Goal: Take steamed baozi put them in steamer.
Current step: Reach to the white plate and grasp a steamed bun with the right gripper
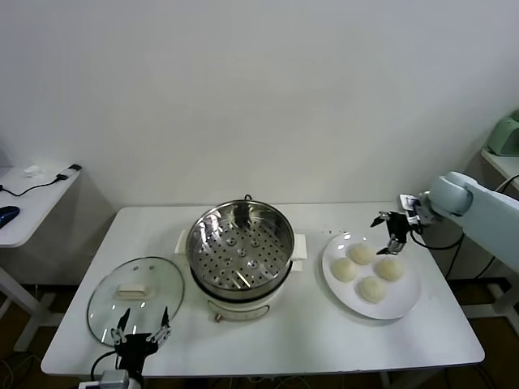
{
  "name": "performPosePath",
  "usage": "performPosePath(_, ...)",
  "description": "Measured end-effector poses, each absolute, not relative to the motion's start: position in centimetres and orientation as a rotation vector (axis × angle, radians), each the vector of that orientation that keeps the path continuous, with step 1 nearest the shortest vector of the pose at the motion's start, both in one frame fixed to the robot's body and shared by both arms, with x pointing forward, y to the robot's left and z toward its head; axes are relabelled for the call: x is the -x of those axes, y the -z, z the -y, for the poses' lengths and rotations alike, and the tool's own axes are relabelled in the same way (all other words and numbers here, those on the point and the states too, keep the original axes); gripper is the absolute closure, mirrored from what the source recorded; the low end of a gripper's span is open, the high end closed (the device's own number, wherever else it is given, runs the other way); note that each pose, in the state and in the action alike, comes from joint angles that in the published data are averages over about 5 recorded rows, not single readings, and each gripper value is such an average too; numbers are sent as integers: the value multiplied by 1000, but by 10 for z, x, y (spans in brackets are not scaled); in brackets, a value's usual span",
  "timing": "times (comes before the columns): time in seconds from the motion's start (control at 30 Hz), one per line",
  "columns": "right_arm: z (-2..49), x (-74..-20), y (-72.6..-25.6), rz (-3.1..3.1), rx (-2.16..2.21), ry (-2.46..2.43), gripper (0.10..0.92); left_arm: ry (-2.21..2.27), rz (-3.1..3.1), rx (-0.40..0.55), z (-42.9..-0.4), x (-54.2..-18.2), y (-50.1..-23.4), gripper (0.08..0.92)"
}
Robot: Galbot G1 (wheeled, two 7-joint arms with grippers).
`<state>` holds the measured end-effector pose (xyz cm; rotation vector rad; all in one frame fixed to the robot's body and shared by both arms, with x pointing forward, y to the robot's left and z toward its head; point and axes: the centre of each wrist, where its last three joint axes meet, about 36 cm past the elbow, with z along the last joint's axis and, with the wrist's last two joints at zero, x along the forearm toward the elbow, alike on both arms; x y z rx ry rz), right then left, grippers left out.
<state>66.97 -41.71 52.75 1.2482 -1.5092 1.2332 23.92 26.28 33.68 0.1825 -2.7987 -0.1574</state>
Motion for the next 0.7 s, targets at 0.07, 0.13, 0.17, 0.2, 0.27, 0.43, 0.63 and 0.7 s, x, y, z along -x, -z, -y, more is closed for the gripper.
performPosePath(0.07, 412, -677, -521, 1486, -1243, -1227, 200, 158, 2795, -182, -263, -239, -336, 177)
performPosePath(0.13, 407, -683, -515, 1464, -1237, -1223, 200, 160, 2791, -181, -263, -238, -334, 177)
performPosePath(0.17, 405, -685, -511, 1455, -1234, -1222, 200, 161, 2789, -180, -263, -238, -333, 177)
performPosePath(0.2, 402, -688, -507, 1446, -1230, -1221, 200, 162, 2787, -178, -262, -238, -333, 177)
performPosePath(0.27, 397, -692, -500, 1430, -1224, -1219, 200, 164, 2785, -175, -262, -238, -332, 177)
performPosePath(0.43, 387, -699, -482, 1407, -1206, -1213, 200, 166, 2784, -167, -260, -239, -330, 177)
performPosePath(0.63, 376, -706, -465, 1408, -1183, -1212, 200, 166, 2785, -166, -259, -240, -328, 177)
performPosePath(0.7, 374, -708, -461, 1410, -1176, -1213, 200, 167, 2785, -165, -259, -241, -328, 177)
